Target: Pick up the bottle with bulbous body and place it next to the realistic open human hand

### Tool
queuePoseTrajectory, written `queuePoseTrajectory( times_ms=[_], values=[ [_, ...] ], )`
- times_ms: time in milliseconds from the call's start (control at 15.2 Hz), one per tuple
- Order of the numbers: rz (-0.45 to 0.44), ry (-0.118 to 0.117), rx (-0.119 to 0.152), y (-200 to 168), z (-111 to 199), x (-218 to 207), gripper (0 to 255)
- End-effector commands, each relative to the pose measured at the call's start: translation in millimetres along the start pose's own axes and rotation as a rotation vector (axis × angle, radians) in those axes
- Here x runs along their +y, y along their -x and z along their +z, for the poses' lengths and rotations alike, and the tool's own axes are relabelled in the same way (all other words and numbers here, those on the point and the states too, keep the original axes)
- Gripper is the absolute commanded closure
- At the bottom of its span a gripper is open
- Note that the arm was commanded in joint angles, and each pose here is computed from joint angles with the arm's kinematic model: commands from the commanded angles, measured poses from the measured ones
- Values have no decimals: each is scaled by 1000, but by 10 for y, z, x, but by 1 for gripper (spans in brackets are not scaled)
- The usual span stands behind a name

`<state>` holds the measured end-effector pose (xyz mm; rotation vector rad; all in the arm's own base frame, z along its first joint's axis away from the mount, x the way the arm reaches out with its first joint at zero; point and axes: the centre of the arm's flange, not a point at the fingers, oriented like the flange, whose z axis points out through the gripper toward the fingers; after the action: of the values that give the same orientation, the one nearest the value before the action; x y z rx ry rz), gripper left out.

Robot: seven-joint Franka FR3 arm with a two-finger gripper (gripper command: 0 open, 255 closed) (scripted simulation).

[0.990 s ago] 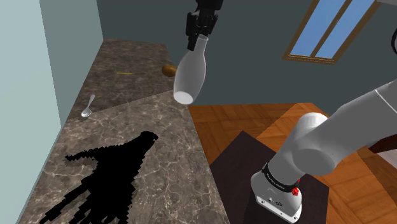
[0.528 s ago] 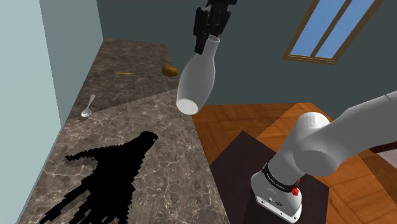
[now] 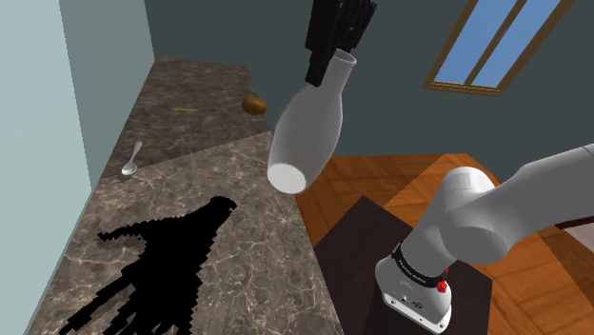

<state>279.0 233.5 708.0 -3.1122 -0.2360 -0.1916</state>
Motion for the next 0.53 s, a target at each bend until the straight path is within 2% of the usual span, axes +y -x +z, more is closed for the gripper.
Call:
queuePoseTrajectory(
  times_ms=[0, 462],
  values=[
    [1, 0, 0, 174, -58, -172, 255],
    [1, 0, 0, 742, -380, -826, 255]
  ],
)
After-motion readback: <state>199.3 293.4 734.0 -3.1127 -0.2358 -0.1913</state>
